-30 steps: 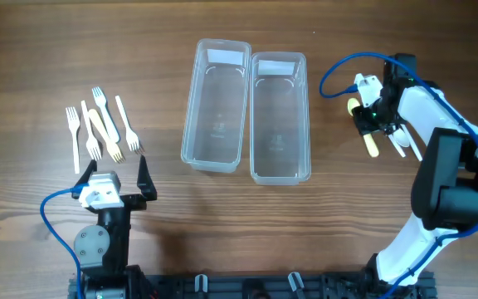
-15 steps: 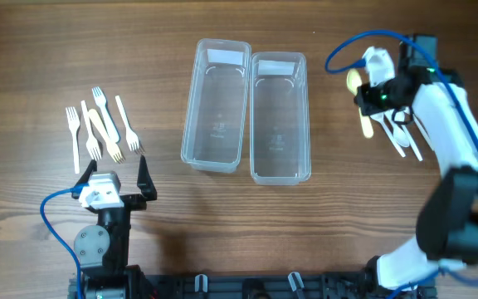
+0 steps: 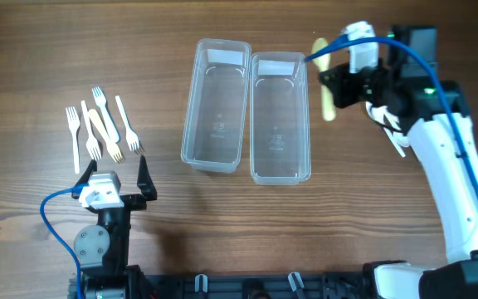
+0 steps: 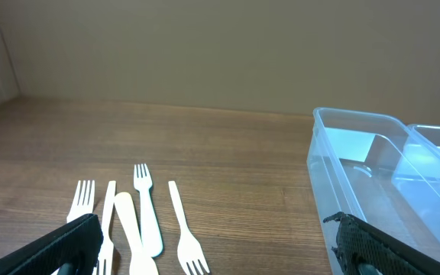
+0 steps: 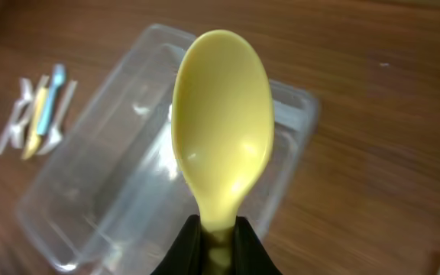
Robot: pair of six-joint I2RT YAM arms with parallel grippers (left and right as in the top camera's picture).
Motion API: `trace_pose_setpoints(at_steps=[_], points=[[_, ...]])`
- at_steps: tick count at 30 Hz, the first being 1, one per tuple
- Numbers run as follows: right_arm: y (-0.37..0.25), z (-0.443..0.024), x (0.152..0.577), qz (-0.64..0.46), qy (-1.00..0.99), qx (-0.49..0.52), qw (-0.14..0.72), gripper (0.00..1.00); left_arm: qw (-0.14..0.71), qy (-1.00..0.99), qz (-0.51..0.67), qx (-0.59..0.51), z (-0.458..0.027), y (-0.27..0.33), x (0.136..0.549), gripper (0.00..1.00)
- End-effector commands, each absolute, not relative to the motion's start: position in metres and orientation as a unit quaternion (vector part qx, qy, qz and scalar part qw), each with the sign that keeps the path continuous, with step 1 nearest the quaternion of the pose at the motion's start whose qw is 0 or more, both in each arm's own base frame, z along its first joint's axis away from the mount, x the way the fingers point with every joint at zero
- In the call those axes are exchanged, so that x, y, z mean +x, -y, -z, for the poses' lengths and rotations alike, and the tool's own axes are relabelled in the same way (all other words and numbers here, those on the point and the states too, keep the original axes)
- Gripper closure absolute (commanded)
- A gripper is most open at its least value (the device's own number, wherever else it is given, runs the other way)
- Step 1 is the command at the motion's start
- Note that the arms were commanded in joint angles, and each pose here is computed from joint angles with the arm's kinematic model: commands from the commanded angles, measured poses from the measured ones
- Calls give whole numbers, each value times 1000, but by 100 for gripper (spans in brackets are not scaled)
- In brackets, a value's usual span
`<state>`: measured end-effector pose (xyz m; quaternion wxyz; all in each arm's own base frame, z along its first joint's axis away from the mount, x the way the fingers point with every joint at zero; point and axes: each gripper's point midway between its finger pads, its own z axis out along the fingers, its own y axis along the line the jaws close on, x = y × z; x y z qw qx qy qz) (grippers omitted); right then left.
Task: Pack container
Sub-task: 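Lift yellow spoon with right gripper and drop it into right container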
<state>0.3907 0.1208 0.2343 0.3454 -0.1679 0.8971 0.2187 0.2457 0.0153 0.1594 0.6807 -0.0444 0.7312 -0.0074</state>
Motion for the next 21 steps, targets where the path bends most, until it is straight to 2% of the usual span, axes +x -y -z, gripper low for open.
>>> trace_pose_setpoints(at_steps=[1,13,19,20,21], points=[[-149,-227,392,-254,-904,-118,324,96,681,-732,8,-30,-157,-11,246,0],[-179,-151,401,-219,-941,-75,245,96,681,-732,8,-30,-157,-11,246,0],[-181,-136,402,-219,-946,-76,227,94,681,-732,8,-30,-157,-11,246,0],[-181,-136,402,-219,-946,-76,228,82,681,-732,8,-30,-157,-11,246,0],[-181,-137,403,-219,-945,-76,230,63,681,-732,8,-30,-157,-11,246,0]])
